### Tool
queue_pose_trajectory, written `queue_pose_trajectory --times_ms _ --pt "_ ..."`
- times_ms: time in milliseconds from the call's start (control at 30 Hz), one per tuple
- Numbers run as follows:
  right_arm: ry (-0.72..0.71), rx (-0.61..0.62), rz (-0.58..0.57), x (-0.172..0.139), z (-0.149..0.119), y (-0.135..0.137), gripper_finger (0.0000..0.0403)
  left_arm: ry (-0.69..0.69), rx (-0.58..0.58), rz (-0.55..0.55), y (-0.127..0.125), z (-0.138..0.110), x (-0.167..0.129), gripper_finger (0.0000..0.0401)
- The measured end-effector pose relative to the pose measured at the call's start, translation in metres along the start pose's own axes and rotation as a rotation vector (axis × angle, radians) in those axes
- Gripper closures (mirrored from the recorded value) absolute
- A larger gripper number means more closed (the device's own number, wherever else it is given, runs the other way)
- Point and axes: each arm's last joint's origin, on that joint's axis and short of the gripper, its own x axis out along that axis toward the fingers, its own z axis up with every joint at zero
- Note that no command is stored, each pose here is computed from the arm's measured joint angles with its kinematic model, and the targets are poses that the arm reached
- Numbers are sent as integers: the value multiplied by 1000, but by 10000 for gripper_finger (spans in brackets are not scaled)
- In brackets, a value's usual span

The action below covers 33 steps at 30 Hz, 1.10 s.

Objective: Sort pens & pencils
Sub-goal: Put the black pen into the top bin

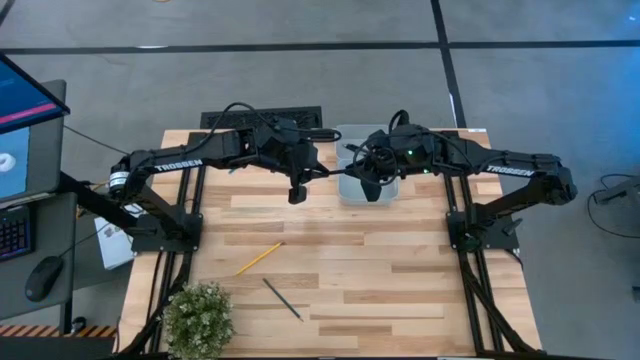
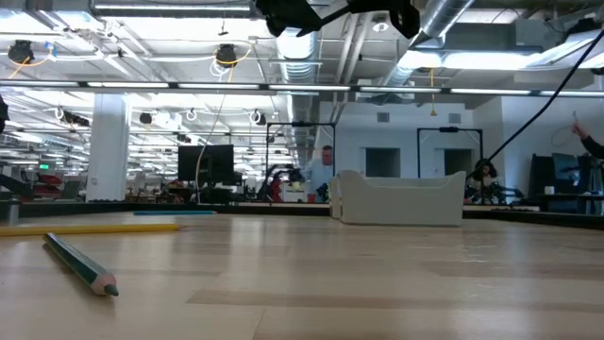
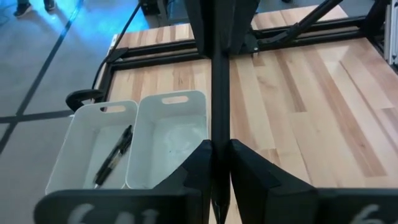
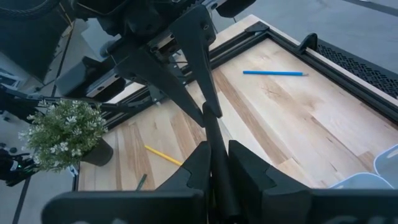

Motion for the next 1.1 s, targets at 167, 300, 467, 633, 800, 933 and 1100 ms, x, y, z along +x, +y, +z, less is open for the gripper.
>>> queue_pose_trajectory --times_ms 167,300,467,633,800,933,1100 --pt "0 0 0 0 0 0 343 0 61 0 0 0 0 353" --pt "3 1 6 0 0 0 343 -5 69 -17 0 0 0 331" --pt "3 0 4 0 0 0 343 1 66 13 1 0 0 289" --pt "-1 8 -16 0 1 -4 342 18 77 102 2 1 -7 267" --pt "28 20 -41 -1 0 -10 342 -3 106 207 5 6 -29 262" --pt "33 38 -132 -2 0 -23 342 -22 95 212 3 8 -46 262" --pt "59 87 -231 -5 2 -48 342 18 55 223 2 4 -54 262"
